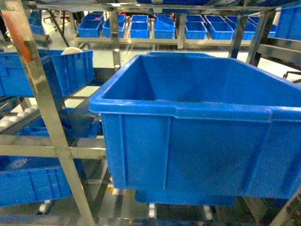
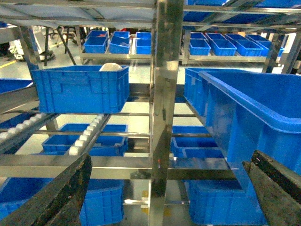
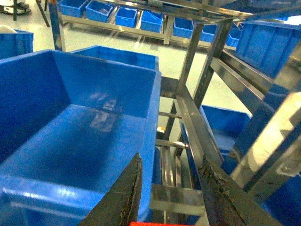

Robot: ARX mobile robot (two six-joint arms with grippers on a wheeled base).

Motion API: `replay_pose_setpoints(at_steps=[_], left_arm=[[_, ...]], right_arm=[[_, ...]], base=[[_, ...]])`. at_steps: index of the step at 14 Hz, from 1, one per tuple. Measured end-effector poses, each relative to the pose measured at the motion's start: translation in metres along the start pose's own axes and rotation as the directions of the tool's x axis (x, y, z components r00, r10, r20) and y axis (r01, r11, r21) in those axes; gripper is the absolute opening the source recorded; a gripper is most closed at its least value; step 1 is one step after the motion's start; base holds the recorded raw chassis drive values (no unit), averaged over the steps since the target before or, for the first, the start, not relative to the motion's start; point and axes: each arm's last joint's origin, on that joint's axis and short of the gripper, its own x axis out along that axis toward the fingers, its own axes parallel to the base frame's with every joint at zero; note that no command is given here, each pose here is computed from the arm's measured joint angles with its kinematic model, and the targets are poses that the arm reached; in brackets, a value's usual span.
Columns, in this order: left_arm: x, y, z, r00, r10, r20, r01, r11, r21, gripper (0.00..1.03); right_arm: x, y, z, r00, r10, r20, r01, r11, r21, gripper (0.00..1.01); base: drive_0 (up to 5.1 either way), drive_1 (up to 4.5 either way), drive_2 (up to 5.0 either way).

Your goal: Place magnetic block on left shelf second layer

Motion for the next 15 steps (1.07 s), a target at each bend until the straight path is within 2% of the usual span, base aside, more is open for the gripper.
replay_pose_setpoints(at_steps=[5, 8, 11, 12, 13, 15], left_arm=[[0.0, 0.0, 0.0, 1.0, 0.0, 0.001, 0.0, 1.0, 0.0, 0.98], [0.0, 0.0, 0.0, 1.0, 0.002, -0.003, -0.002, 1.0, 0.0, 0.98], [0.0, 0.0, 0.0, 1.0, 0.0, 0.0, 0.0, 1.0, 0.0, 0.98], [0.0, 0.0, 0.0, 1.0, -0.002, 0.0, 0.002, 1.0, 0.0, 0.98], [0.0, 0.0, 0.0, 1.0, -0.002, 0.0, 0.002, 1.0, 0.0, 0.98], [0.0, 0.0, 0.0, 1.0, -0.002, 0.0, 0.002, 1.0, 0.0, 0.98]], right_arm=[[0.0, 0.0, 0.001, 1.0, 0.0, 0.005, 0.0, 1.0, 0.0, 0.32], [0.0, 0.001, 0.0, 1.0, 0.011, 0.002, -0.011, 0.9999, 0.001, 0.32], [0.0, 0.0, 0.0, 1.0, 0.003, 0.004, -0.003, 1.0, 0.0, 0.32], [0.0, 0.001, -0.001, 1.0, 0.015, -0.016, -0.015, 0.9998, 0.013, 0.32], [0.001, 0.007, -0.004, 0.997, 0.053, -0.06, -0.051, 0.9979, 0.041, 0.32], [0.012, 0.025, -0.012, 0.982, 0.138, -0.133, -0.126, 0.9873, 0.097, 0.32]], base=[[-3.1, 4.96, -1.7], [0.0, 0.0, 0.0], [-0.1, -0.1, -0.1], [0.0, 0.0, 0.0], [0.0, 0.0, 0.0], [0.0, 0.0, 0.0]])
